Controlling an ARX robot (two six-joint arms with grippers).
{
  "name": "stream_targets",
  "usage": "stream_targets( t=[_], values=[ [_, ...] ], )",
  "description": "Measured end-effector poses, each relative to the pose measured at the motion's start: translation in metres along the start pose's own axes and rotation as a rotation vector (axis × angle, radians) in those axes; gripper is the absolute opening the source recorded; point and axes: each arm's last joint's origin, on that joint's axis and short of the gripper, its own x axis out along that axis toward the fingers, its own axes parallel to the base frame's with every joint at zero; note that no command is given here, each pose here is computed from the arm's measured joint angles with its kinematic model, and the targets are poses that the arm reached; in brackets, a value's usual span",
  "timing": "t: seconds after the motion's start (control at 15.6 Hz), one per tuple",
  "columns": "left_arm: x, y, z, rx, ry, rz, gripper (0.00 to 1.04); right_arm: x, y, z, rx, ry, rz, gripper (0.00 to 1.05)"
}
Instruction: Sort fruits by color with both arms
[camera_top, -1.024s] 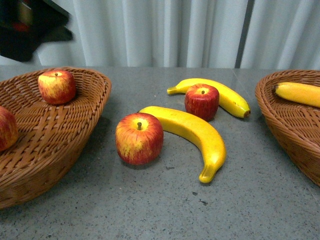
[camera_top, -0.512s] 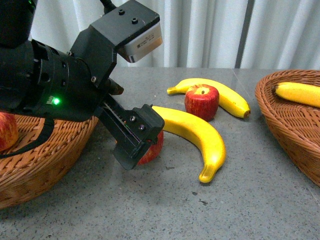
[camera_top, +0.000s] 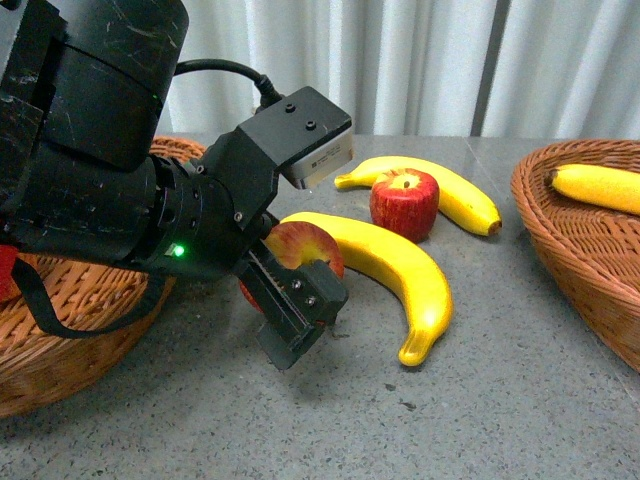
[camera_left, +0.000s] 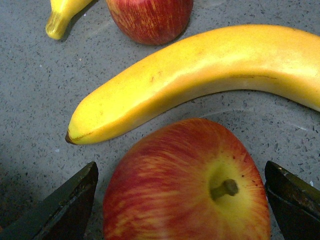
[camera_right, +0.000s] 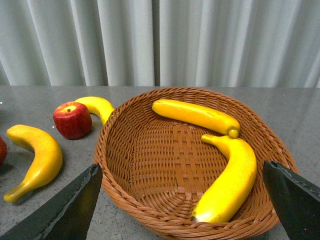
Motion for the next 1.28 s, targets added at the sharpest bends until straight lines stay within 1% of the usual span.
stream_targets(
  t=[0.06, 0.13, 0.19, 0.26, 0.32, 0.58, 0.64, 0.7, 0.77, 0.83, 0.9, 0.96, 1.02, 1.09, 1.15, 1.22, 1.28],
  values=[
    [0.001, -0.001, 0.0, 0.002, 0.002, -0.008, 0.98, 0.0, 0.0, 0.0, 0.0, 0.0, 0.0, 0.98],
    [0.001, -0.001, 0.0, 0.003, 0.002, -0.008, 0.95, 0.0, 0.0, 0.0, 0.0, 0.0, 0.0, 0.98],
    [0.003, -0.002, -0.001, 0.003, -0.001, -0.01, 0.84, 0.0, 0.0, 0.0, 0.0, 0.0, 0.0, 0.98],
    [0.003, -0.002, -0.001, 0.001, -0.004, -0.016, 0.76, 0.0, 0.0, 0.0, 0.0, 0.0, 0.0, 0.98],
    [0.003, -0.002, -0.001, 0.0, -0.008, -0.024, 0.74, 0.0, 0.0, 0.0, 0.0, 0.0, 0.0, 0.98],
    [-0.003, 0.003, 0.001, -0.028, -0.019, -0.011, 0.71, 0.0, 0.0, 0.0, 0.0, 0.0, 0.0, 0.98],
    [-0.013, 0.009, 0.007, -0.049, -0.051, 0.018, 0.71, 0.0, 0.0, 0.0, 0.0, 0.0, 0.0, 0.98],
    [-0.032, 0.022, 0.016, -0.079, -0.109, 0.086, 0.71, 0.0, 0.0, 0.0, 0.0, 0.0, 0.0, 0.98],
    [-0.057, 0.038, 0.027, -0.128, -0.178, 0.186, 0.71, 0.0, 0.0, 0.0, 0.0, 0.0, 0.0, 0.98],
    [-0.07, 0.047, 0.031, -0.162, -0.209, 0.246, 0.71, 0.0, 0.0, 0.0, 0.0, 0.0, 0.0, 0.98],
    [-0.109, 0.071, 0.032, -0.32, -0.269, 0.421, 0.71, 0.0, 0.0, 0.0, 0.0, 0.0, 0.0, 0.98],
    [-0.123, 0.077, 0.016, -0.48, -0.248, 0.493, 0.71, 0.0, 0.0, 0.0, 0.0, 0.0, 0.0, 0.98],
    [-0.121, 0.067, -0.008, -0.643, -0.156, 0.496, 0.71, 0.0, 0.0, 0.0, 0.0, 0.0, 0.0, 0.98],
    [-0.116, 0.054, -0.027, -0.758, -0.087, 0.459, 0.71, 0.0, 0.0, 0.0, 0.0, 0.0, 0.0, 0.98],
    [-0.118, 0.051, -0.027, -0.794, -0.097, 0.449, 0.71, 0.0, 0.0, 0.0, 0.0, 0.0, 0.0, 0.98],
    [-0.12, 0.051, -0.026, -0.799, -0.099, 0.465, 0.71, 0.0, 0.0, 0.0, 0.0, 0.0, 0.0, 0.98],
    [-0.121, 0.051, -0.026, -0.805, -0.098, 0.468, 0.73, 0.0, 0.0, 0.0, 0.0, 0.0, 0.0, 0.98]
  ],
)
